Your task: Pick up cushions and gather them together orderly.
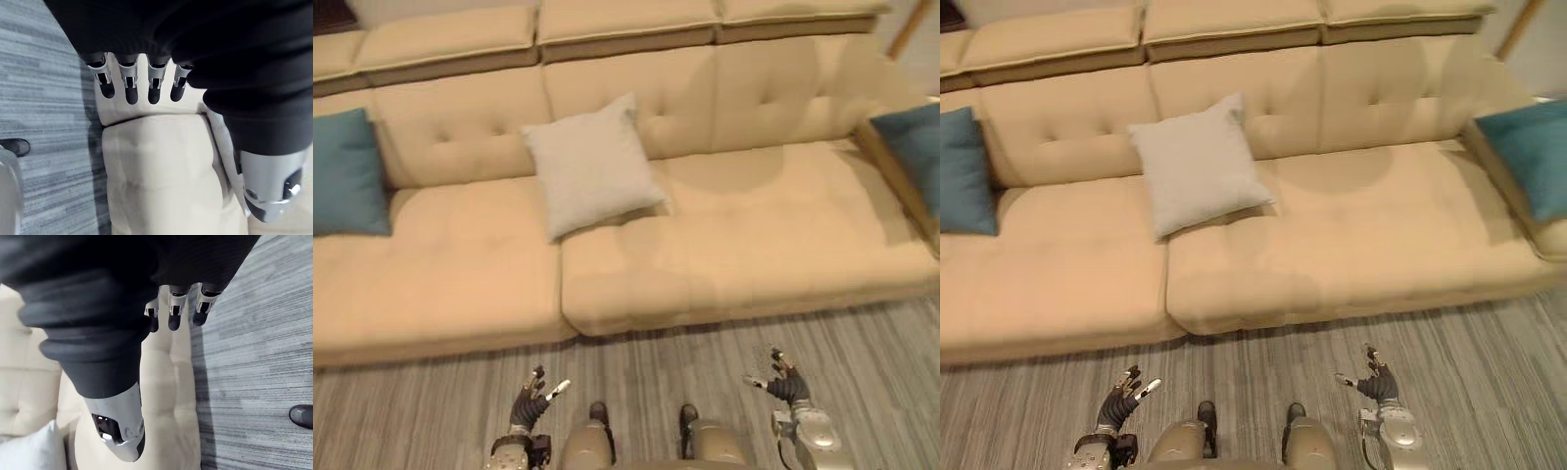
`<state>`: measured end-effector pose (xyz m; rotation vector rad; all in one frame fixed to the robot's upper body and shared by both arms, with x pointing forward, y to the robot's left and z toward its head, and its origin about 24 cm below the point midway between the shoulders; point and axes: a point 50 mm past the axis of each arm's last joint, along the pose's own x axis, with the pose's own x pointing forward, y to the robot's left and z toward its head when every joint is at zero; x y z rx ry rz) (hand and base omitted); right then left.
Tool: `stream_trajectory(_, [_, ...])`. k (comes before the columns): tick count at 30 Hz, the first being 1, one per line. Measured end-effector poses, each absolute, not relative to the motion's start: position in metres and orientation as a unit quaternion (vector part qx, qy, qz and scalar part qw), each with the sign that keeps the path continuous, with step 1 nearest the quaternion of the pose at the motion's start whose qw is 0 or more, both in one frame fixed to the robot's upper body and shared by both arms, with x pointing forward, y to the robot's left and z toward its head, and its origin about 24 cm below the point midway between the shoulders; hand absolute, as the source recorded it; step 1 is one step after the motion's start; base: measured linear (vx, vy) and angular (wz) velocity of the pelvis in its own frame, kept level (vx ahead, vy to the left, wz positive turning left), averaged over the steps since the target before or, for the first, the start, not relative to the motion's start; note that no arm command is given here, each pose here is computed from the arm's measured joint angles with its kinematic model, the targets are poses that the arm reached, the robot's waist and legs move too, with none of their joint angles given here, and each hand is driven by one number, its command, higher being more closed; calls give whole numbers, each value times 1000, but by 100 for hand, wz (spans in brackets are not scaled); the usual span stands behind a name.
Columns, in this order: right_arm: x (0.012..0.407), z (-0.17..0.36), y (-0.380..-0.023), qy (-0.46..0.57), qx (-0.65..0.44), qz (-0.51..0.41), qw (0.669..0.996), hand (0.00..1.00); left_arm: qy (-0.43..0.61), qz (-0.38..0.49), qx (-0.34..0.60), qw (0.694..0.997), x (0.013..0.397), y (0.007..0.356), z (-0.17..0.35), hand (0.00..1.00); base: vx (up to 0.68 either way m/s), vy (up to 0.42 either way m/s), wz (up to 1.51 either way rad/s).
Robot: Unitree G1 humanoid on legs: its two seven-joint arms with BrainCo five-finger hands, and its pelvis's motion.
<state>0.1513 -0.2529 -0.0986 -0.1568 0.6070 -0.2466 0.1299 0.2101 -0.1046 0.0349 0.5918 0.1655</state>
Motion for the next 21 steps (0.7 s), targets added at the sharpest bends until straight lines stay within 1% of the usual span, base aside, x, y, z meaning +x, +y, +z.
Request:
stream_trajectory(3, [147,-98,-254,296,-71,-131,944,0,276,76,14,958,141,208,-101,0,-34,109,-79])
stream_trajectory(6, [151,-96,-248,285,-58,-130,948,0,265,74,18,961,148,209,-97,0,21,161,-131])
stream_trajectory(10, [169,-90,-246,265,-56,-128,954,0,248,75,30,965,156,215,-88,0,26,30,-191])
stream_trajectory(14, [169,-99,-250,293,-52,-144,944,0,237,70,41,968,165,220,-83,0,119,-91,-198])
stream_trajectory(18, [162,-102,-259,308,-56,-162,936,0,221,39,40,974,183,205,-78,0,228,-187,-156])
stream_trajectory(21, [160,-103,-259,312,-59,-167,933,0,223,-7,36,974,186,180,-81,0,325,-99,-164])
